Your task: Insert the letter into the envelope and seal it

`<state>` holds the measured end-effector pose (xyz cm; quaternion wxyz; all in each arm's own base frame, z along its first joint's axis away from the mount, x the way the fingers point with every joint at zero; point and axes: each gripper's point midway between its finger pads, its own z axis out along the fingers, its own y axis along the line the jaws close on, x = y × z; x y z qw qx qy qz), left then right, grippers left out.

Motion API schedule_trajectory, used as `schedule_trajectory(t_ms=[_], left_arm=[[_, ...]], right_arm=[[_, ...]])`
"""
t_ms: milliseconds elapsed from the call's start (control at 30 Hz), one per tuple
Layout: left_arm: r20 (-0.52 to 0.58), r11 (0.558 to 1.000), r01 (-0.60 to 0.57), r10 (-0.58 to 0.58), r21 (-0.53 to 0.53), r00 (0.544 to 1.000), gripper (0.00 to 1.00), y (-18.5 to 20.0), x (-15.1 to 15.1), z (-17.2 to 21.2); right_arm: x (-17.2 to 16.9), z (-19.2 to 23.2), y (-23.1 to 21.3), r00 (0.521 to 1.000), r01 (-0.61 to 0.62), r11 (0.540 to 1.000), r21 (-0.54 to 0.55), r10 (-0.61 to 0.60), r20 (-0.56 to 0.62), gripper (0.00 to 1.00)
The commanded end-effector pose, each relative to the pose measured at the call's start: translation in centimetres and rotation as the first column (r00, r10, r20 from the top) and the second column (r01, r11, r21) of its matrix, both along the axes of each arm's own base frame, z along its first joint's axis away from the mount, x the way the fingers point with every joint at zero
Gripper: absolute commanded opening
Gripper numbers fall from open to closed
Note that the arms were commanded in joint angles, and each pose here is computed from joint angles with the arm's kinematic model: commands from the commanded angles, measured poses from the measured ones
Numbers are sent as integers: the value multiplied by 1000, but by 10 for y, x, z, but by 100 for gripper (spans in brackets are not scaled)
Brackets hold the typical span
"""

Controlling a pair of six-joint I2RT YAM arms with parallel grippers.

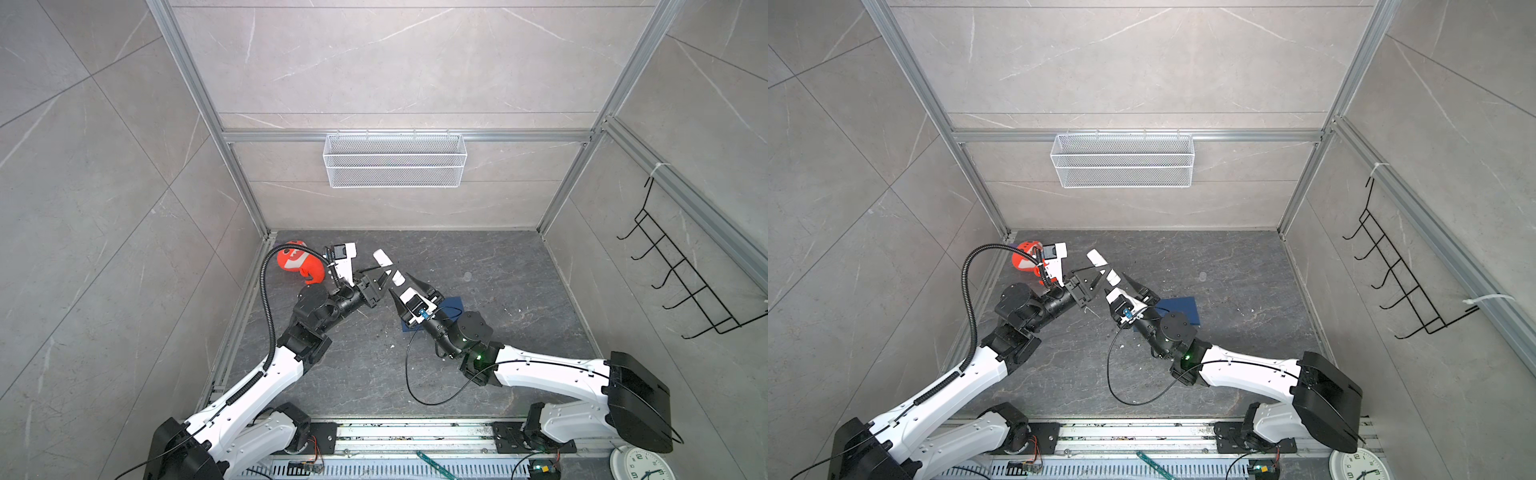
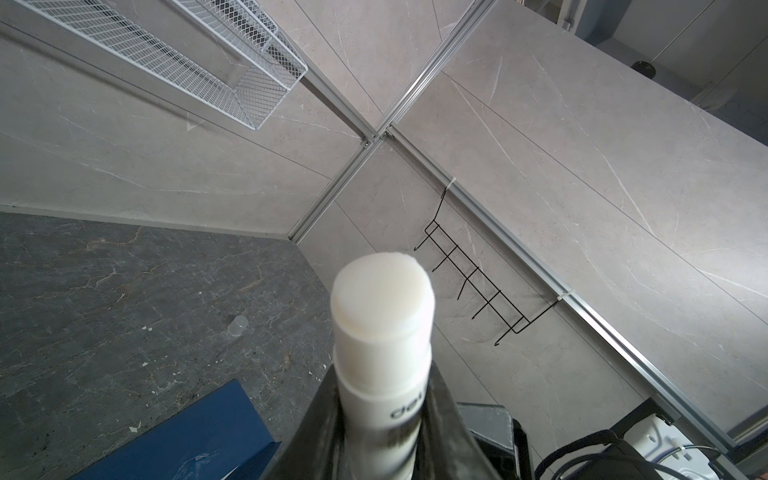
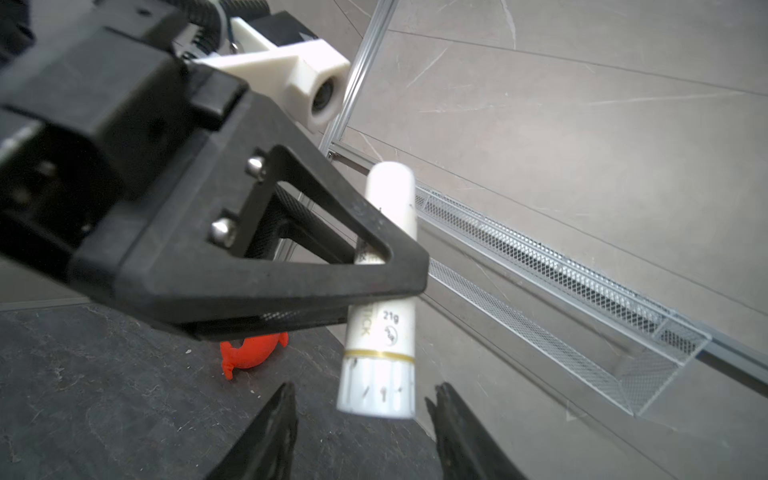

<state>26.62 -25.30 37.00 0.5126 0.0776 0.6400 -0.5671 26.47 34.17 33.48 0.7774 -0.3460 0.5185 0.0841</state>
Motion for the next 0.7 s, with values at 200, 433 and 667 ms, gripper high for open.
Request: schedule_trajectory(t_ms=[200, 433, 667], left_arm=[[76, 999, 13, -9, -51, 997, 0, 2, -7, 33], [72, 999, 11, -8, -50, 997, 0, 2, -7, 31], [68, 999, 8, -5, -32, 998, 0, 2, -6, 26]], right_arm=[[6, 28, -7, 998, 57, 993, 100, -60, 26, 44], [3, 29, -4, 999, 34, 994, 103, -36, 21, 28], [-6, 33, 2, 995, -63, 986, 154, 73, -61, 7]])
